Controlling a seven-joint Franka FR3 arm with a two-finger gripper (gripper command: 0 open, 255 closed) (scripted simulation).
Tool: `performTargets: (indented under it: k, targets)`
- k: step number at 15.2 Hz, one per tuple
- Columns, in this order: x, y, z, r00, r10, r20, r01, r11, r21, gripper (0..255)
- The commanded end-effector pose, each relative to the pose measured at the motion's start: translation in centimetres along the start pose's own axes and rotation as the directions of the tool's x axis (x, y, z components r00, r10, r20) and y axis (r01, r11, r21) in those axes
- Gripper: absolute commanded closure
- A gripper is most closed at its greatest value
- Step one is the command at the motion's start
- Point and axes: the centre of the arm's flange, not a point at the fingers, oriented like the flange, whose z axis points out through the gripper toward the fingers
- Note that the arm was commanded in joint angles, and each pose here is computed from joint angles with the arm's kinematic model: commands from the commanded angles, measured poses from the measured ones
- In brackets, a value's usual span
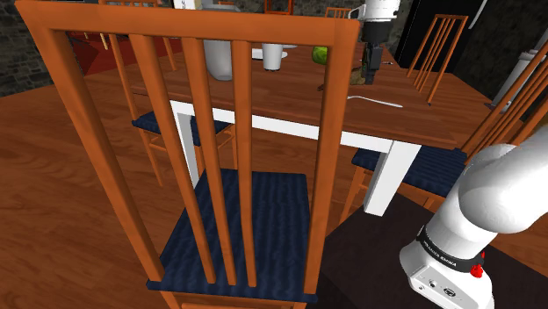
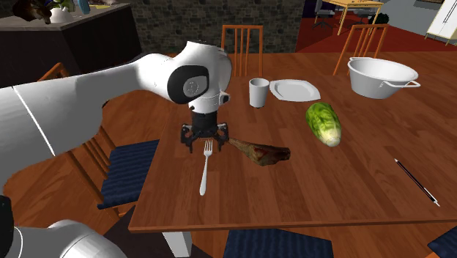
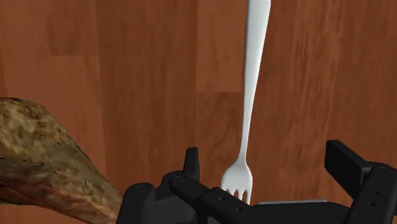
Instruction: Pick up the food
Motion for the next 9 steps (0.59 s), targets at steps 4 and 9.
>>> performTargets:
  k: [4,9]
  targets:
    - [2.5,6.2,-0.4,0.971,-0.235,0.049,0.235,0.972,0.006,0]
    - [6.6,11.6,-0.9,0.889,-0.449,0.093,0.449,0.893,0.023,0]
